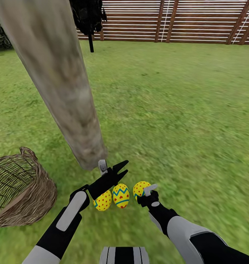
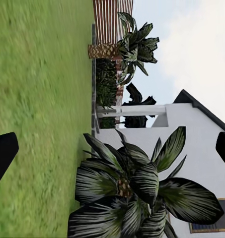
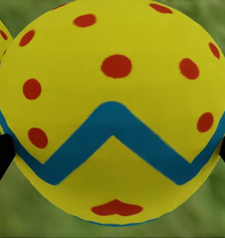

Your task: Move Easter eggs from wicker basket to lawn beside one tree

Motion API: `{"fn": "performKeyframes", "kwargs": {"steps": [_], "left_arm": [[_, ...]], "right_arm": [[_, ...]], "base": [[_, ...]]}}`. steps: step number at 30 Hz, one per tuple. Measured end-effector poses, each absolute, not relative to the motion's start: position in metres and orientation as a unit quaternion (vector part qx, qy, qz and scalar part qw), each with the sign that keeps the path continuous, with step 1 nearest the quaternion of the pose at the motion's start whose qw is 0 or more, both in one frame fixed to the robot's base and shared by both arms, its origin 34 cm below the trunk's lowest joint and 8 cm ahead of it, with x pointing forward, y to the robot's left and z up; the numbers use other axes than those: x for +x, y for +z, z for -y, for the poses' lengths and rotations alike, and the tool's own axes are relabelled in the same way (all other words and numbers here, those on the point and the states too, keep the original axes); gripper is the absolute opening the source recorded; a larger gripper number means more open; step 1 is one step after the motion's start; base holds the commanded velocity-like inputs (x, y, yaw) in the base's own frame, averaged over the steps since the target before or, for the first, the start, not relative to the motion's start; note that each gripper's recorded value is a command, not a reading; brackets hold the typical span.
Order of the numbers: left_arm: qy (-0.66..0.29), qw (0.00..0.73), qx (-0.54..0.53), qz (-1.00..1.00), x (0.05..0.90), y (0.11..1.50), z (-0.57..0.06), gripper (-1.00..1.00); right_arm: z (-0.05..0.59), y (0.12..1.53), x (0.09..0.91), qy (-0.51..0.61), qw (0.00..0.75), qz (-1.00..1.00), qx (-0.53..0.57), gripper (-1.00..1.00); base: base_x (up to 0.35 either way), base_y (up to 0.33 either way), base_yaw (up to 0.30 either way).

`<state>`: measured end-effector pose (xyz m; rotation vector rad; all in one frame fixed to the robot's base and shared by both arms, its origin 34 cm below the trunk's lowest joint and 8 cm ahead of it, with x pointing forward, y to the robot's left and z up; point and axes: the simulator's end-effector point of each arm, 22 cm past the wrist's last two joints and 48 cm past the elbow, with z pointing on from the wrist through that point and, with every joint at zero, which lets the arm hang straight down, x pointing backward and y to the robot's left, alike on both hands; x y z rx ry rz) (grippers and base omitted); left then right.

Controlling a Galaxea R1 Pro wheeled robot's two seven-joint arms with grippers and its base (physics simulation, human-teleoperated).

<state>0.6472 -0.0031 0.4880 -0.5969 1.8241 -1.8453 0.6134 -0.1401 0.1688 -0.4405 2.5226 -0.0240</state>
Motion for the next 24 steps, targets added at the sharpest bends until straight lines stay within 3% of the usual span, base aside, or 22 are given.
{"fn": "performKeyframes", "kwargs": {"steps": [6,24], "left_arm": [[-0.673,0.237,-0.218,-0.666,0.647,0.488,0.003,1.00],[-0.666,0.218,-0.237,-0.673,0.645,0.454,0.003,1.00]], "right_arm": [[0.140,0.169,0.614,-0.009,0.287,-0.944,-0.165,-1.00],[0.139,0.139,0.596,-0.001,0.262,-0.951,-0.161,-1.00]], "base": [[0.234,0.000,0.000],[0.002,0.000,0.000]]}}
